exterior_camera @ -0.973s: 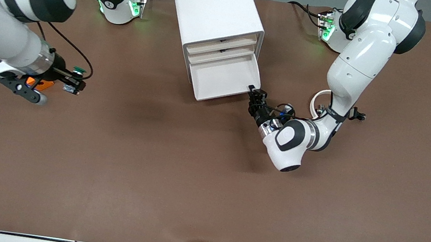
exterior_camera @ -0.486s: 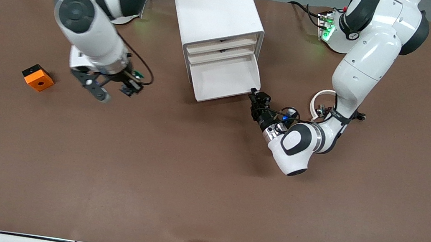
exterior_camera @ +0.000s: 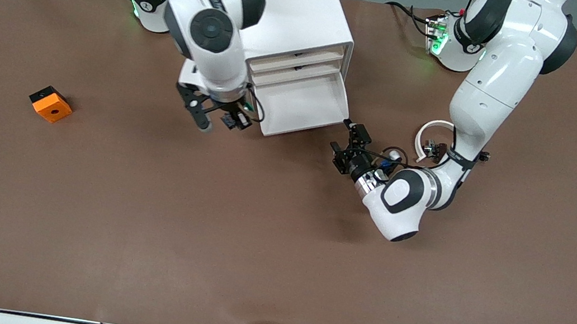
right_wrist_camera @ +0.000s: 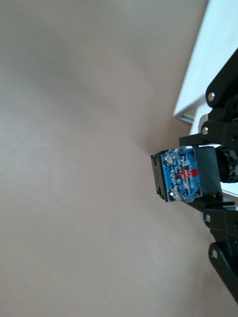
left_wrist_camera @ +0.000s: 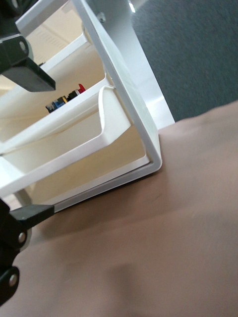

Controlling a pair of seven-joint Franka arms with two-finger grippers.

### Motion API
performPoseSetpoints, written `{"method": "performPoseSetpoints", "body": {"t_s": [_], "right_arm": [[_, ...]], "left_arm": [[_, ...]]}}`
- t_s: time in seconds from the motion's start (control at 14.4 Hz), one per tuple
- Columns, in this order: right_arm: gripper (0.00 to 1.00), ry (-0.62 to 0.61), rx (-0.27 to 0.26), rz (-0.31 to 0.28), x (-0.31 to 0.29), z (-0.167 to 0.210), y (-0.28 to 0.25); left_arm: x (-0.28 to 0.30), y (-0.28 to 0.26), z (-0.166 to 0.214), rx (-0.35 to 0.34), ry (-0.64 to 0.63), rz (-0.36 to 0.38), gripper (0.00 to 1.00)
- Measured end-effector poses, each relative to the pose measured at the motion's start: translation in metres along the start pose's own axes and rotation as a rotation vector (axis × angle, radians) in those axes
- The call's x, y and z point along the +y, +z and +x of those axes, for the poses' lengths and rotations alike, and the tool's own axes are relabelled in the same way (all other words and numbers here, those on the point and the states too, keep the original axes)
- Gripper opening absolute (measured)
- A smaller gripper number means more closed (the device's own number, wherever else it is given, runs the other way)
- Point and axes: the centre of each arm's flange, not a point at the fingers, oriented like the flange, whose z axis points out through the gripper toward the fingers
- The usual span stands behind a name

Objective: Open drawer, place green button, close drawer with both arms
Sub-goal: 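Carry the button over the drawer with the right gripper while the left gripper withdraws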

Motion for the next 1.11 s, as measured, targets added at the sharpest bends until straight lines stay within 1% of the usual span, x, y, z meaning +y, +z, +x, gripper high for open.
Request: {"method": "performPoseSetpoints", "body": {"t_s": [0.14, 0.28, 0.49, 0.69, 0.9, 1.11], "right_arm": [[0.42, 0.052, 0.004, 0.004, -0.003, -0.028, 0.015], [0.42, 0.104, 0.007, 0.001, -0.004, -0.05, 0.027], [0.42, 0.173, 0.013, -0.005, -0.005, -0.083, 0.041], [0.42, 0.24, 0.017, -0.002, -0.011, -0.12, 0.052], [0.42, 0.271, 0.021, 0.0, -0.02, -0.149, 0.065], [0.42, 0.276, 0.006, 0.007, -0.023, -0.172, 0.078]], "left_arm": [[-0.005, -0.014, -0.004, 0.011, 0.111, -0.028, 1.0], [-0.011, -0.026, -0.009, 0.045, 0.21, -0.066, 1.0], [-0.018, -0.048, -0.018, 0.121, 0.363, -0.171, 1.0], [-0.026, -0.064, -0.026, 0.191, 0.522, -0.245, 1.0], [-0.033, -0.076, -0.036, 0.252, 0.656, -0.314, 1.0], [-0.039, -0.089, -0.048, 0.354, 0.774, -0.389, 1.0]]}}
